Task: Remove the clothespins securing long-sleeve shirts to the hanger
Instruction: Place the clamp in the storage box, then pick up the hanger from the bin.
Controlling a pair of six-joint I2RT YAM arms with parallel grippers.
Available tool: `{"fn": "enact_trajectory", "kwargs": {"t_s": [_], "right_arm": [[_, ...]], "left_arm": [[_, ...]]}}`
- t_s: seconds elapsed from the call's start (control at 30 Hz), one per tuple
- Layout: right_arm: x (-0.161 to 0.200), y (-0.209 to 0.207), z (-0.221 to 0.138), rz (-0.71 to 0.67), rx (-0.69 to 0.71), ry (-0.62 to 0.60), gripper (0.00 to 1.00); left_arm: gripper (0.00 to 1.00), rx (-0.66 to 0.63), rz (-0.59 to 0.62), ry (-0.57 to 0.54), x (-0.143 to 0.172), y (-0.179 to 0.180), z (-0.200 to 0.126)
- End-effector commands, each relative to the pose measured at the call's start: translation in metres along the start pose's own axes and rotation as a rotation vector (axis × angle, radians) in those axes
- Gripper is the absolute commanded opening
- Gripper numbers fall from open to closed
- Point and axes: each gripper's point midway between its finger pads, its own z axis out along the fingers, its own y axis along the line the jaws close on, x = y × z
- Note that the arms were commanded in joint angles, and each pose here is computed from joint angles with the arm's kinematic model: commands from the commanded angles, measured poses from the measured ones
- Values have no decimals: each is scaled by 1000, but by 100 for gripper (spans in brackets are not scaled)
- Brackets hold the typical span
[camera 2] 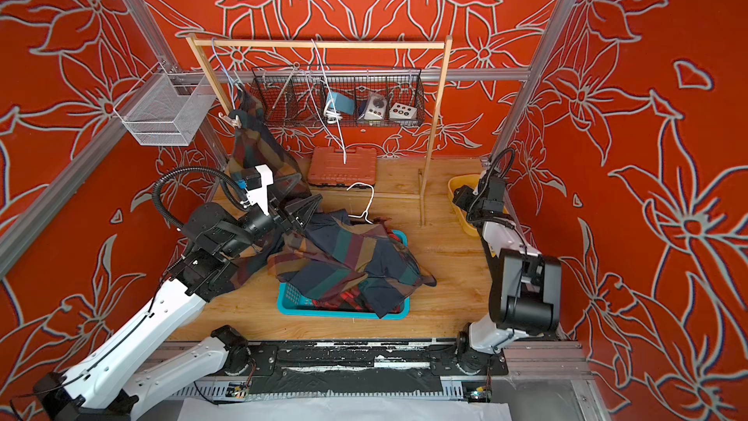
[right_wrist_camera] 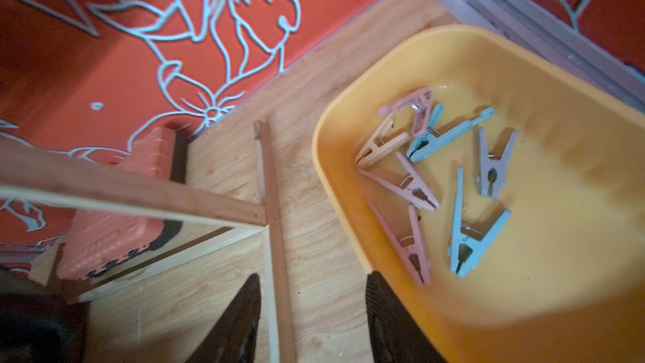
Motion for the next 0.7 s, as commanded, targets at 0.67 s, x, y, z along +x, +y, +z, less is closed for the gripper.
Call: {"fn": "enact_trajectory", "kwargs": {"t_s": [0.67], "right_arm": [[112, 245, -135, -332, -787, 174, 50]], "left_arm": [[89, -40, -13, 20, 13, 8, -2]]}}
